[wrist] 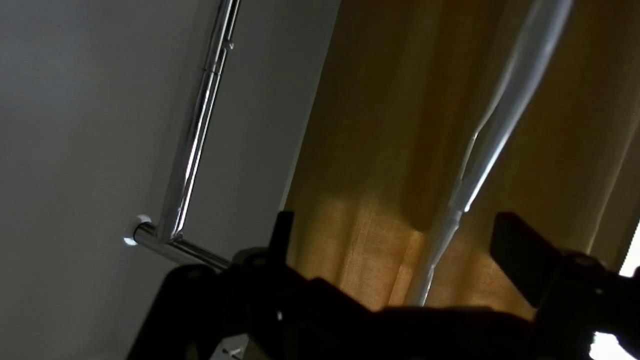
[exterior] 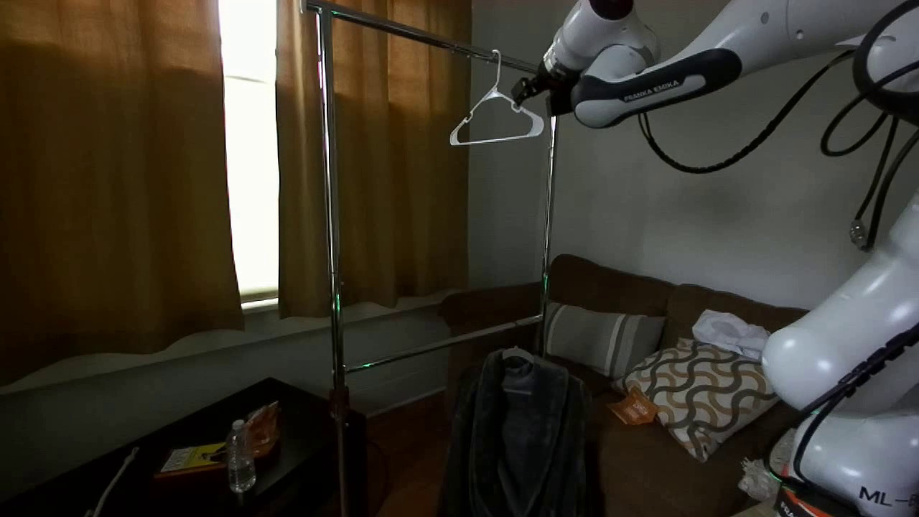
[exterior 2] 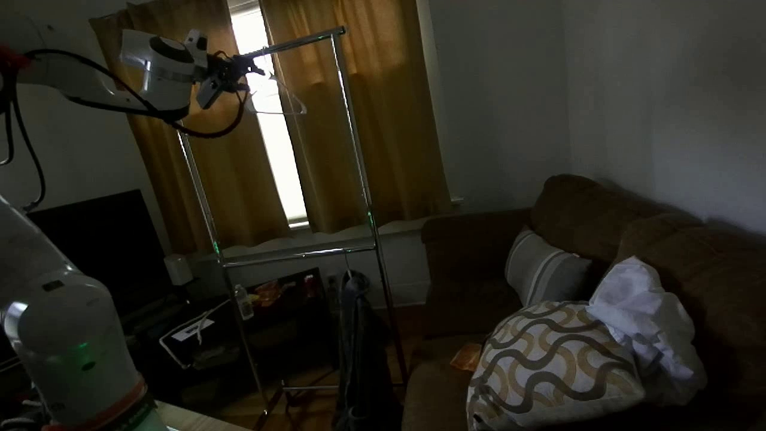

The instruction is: Remove the white coat hanger from the top railing and hang it on the bottom railing

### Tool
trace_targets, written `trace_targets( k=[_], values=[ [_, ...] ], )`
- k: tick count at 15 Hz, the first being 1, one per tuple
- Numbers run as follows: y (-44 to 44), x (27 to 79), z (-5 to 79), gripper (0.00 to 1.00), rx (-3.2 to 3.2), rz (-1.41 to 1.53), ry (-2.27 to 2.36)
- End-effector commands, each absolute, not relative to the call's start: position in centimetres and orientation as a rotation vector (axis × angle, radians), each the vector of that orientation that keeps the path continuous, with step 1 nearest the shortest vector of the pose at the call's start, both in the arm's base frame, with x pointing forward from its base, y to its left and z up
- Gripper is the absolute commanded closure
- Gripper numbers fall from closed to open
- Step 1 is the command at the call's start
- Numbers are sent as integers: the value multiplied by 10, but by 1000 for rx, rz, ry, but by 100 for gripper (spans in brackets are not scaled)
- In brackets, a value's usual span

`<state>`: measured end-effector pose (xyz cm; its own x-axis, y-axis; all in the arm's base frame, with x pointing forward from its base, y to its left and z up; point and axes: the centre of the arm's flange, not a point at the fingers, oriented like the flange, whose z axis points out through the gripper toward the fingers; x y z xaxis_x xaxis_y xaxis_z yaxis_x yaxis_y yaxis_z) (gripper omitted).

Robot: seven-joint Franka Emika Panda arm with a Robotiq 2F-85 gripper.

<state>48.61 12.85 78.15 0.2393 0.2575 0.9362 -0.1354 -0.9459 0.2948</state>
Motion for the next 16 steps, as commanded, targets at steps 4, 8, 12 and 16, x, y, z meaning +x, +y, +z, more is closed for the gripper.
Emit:
trace_targets(
  k=[4, 8, 12, 16],
  values=[
    [146, 532, 775, 0, 2131, 1937, 118],
    [153, 548, 774, 0, 2136, 2024, 83],
    [157, 560, 768, 0, 2156, 2086, 23],
    [163, 570, 761, 34, 2165, 2129, -1]
  ],
)
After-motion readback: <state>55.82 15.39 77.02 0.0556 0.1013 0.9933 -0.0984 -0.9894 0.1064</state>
